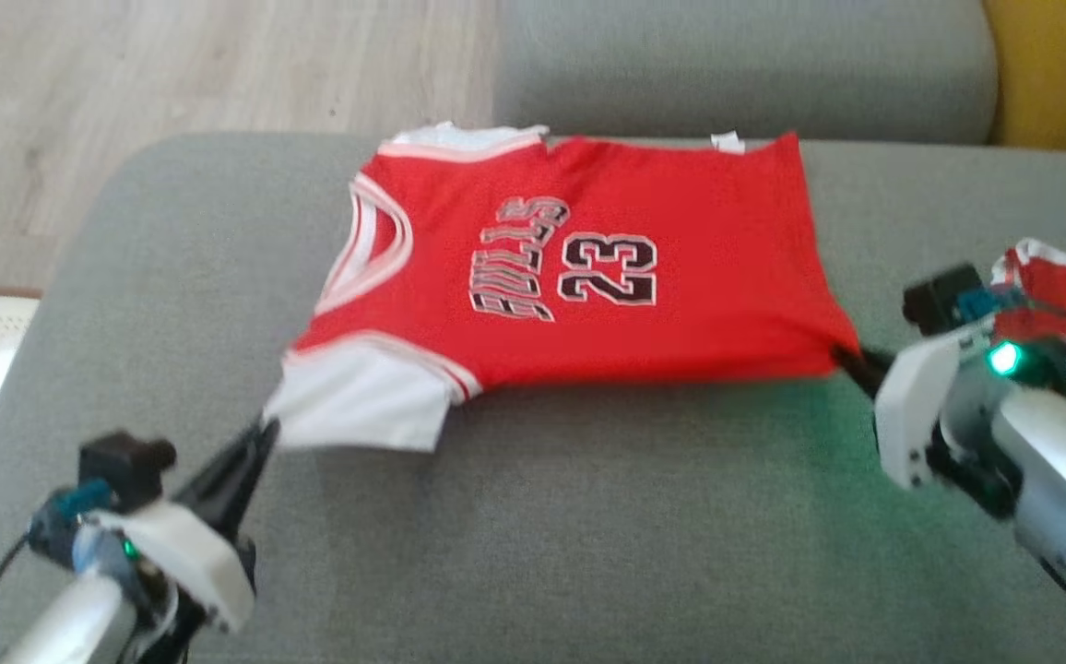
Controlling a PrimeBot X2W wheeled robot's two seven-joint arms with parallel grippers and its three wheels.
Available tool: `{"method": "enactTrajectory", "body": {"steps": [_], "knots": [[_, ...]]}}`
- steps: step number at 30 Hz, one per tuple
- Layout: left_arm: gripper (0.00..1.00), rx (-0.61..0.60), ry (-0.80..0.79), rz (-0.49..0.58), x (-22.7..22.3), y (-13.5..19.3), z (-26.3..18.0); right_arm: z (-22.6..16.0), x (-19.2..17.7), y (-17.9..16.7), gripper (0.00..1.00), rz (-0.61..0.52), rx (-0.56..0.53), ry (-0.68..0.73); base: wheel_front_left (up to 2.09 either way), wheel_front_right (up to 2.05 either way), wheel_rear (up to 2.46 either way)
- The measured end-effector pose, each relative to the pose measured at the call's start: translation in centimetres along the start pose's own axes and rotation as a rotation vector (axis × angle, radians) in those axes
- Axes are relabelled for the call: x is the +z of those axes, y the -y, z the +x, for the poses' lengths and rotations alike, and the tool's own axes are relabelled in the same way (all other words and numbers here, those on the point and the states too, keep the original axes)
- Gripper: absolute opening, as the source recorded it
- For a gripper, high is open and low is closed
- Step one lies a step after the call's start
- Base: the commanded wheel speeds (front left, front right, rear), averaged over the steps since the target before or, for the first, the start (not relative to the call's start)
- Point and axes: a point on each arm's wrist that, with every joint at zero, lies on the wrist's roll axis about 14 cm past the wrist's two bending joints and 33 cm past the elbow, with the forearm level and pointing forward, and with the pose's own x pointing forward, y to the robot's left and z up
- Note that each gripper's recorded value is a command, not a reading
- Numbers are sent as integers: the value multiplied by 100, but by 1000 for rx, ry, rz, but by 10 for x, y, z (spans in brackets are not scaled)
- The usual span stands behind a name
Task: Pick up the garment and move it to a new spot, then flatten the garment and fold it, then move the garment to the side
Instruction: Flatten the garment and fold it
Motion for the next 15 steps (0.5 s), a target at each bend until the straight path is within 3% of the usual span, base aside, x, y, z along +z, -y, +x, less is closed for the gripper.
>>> {"method": "enactTrajectory", "body": {"steps": [15], "knots": [[0, -130, -148, 40, -26, 29, -68, -60, -92, -47, 0, 70, 195, -345, 0, 0, 0]]}}
